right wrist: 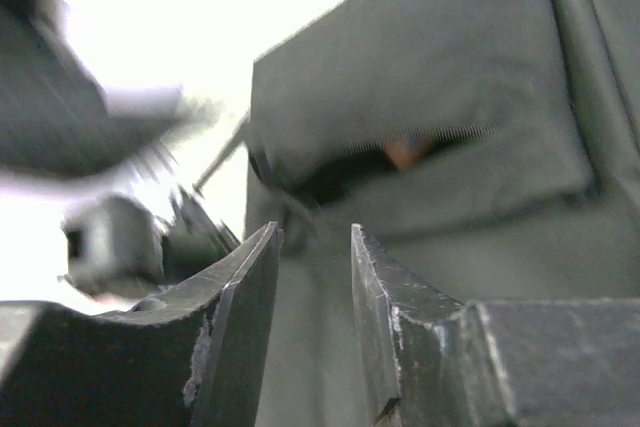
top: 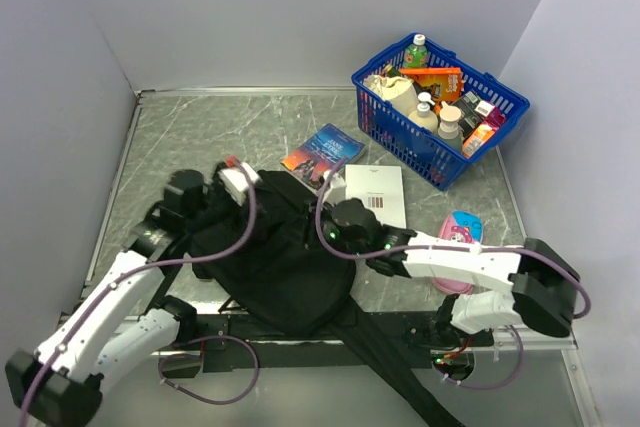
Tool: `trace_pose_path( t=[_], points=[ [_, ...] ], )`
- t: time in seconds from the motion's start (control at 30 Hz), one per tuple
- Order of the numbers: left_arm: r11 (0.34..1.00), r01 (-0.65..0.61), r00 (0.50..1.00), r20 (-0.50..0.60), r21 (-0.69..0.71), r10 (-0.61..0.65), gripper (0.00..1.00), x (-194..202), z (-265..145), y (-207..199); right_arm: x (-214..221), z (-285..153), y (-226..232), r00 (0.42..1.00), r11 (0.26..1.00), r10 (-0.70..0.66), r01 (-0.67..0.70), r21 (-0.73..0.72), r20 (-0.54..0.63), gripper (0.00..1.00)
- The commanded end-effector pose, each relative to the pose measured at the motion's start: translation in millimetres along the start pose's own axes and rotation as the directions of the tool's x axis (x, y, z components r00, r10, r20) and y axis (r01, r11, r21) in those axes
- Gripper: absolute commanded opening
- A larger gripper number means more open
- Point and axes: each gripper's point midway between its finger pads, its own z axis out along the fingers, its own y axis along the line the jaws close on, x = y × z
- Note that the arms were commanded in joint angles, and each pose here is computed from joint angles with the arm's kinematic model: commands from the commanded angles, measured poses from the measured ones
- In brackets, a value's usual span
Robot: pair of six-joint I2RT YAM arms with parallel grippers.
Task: Pack the student bag
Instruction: Place the personal item in the student bag, then zip the student bag at the center of the board.
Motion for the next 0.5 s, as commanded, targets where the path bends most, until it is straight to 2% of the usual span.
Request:
trace_pose_path(
  t=[0.0, 0.07, 0.13, 0.17, 0.27, 0.3, 0.33, 0.47],
  points=[
    [0.983, 0.108, 0.99, 0.101, -0.148, -0.094, 0.86, -33.7, -35.6, 42.7, 14.9, -12.9, -15.2, 0.982, 0.982, -0.177, 0.18, 0.05, -0.058, 0.44],
    [0.962, 0.188, 0.981, 0.089, -0.197, -0.173, 0.88, -23.2, -42.6, 52.0, 19.0, -5.6, -12.9, 0.969, 0.97, -0.232, 0.237, 0.051, -0.088, 0.5],
    [0.957, 0.195, 0.98, 0.074, -0.215, -0.183, 0.9, -13.0, -46.7, 52.5, 13.6, 0.7, 3.7, 0.948, 0.95, -0.307, 0.31, 0.033, -0.088, 0.55],
    [0.948, 0.205, 0.979, 0.041, -0.242, -0.201, 0.93, 4.4, -47.7, 56.7, 11.6, 7.5, 15.8, 0.933, 0.936, -0.348, 0.35, 0.017, -0.088, 0.56],
    [0.919, 0.232, 0.971, 0.011, -0.32, -0.241, 0.97, 26.3, -57.3, 70.5, 6.6, 21.7, 34.7, 0.91, 0.914, -0.406, 0.407, -0.015, -0.086, 0.58],
    [0.908, 0.242, 0.968, 0.027, -0.343, -0.248, 0.99, 24.2, -62.3, 74.6, 8.6, 25.5, 39.7, 0.905, 0.909, -0.416, 0.415, -0.029, -0.092, 0.58],
    [0.895, 0.255, 0.965, 0.042, -0.367, -0.257, 0.97, 23.3, -67.7, 80.6, 16.2, 34.2, 35.8, 0.898, 0.906, -0.423, 0.423, -0.025, -0.122, 0.58],
    [0.863, 0.307, 0.951, 0.16, -0.402, -0.264, 0.96, -0.9, -84.0, 88.2, 19.0, 58.1, 54.0, 0.88, 0.891, -0.455, 0.451, -0.058, -0.14, 0.58]
  ],
)
